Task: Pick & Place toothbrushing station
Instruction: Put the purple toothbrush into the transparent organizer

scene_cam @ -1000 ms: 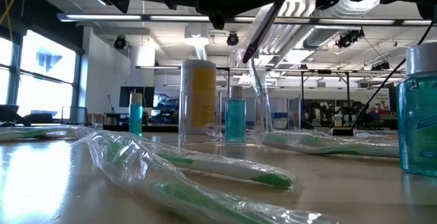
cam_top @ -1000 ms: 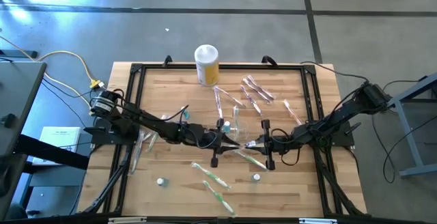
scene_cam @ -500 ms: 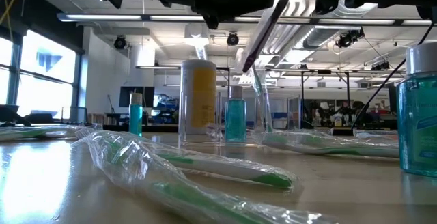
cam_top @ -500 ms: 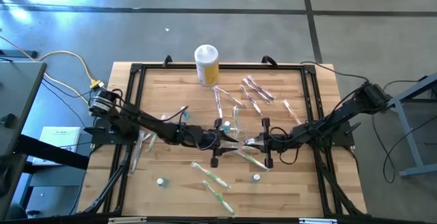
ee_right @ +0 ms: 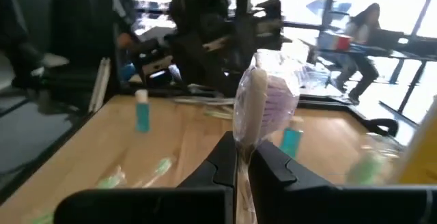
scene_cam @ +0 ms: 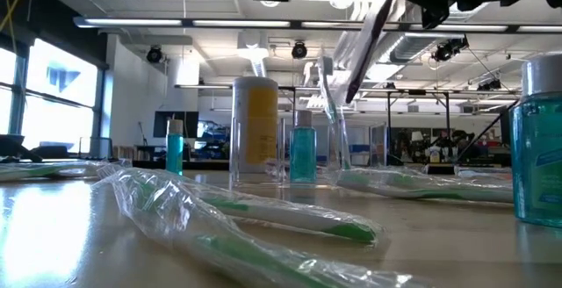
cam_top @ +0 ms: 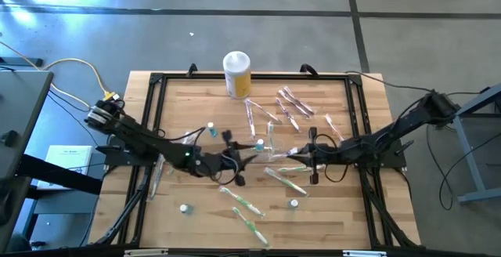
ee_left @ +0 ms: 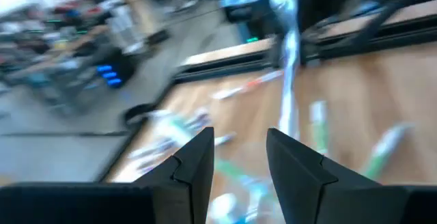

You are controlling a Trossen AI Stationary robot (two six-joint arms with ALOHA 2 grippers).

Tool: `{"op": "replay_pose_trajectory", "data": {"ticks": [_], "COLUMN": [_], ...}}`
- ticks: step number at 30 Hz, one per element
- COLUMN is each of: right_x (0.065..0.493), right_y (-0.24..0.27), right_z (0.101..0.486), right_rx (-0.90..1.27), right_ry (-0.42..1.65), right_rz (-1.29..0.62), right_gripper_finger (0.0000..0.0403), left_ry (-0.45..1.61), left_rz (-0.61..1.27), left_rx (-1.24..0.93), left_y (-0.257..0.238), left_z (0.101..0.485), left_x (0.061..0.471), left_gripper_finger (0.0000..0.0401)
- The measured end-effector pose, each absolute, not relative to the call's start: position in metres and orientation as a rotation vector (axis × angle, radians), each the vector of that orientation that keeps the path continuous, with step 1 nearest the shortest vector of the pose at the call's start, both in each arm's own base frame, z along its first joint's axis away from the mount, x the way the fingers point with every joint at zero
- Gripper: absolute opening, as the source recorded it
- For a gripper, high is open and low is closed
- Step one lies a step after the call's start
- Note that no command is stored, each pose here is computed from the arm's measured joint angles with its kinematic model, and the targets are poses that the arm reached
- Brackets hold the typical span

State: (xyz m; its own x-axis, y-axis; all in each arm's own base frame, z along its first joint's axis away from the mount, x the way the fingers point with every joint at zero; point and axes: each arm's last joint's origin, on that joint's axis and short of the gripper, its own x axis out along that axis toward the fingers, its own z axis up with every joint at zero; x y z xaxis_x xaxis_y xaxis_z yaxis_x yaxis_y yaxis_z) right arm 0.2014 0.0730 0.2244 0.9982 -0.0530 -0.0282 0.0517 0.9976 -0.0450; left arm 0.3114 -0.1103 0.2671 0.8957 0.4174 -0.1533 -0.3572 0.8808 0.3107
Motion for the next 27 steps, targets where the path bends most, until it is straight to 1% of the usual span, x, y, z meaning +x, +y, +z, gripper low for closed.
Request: {"op": "replay_pose_trajectory", "data": {"ticks": [4,11,15,20,27], "right_x": [0.193,0.194,0.203,0.214,0.223], "right_y": [0.062,0.037,0.028,0.025,0.019], "right_z": [0.231,0.234,0.239,0.241,0.228], "right_rx": [-0.009,0.061,0.112,0.105,0.125], "right_ry": [0.041,0.108,0.156,0.189,0.251], "right_rz": [-0.134,-0.196,-0.177,-0.187,-0.208], "right_gripper_finger": [0.0008,0.0008,0.0008,0.0008,0.0008], "left_ry": [0.295,0.366,0.385,0.386,0.376], "left_rz": [0.469,0.505,0.534,0.595,0.647], "left_rx": [0.325,0.192,0.128,0.081,0.028], "left_y": [-0.111,-0.097,-0.091,-0.084,-0.076], "left_z": [0.274,0.286,0.29,0.275,0.254], "left_x": [0.291,0.262,0.249,0.235,0.219], "left_gripper_finger": [0.0129,0.0129,0.0129,0.0129,0.0129]}}
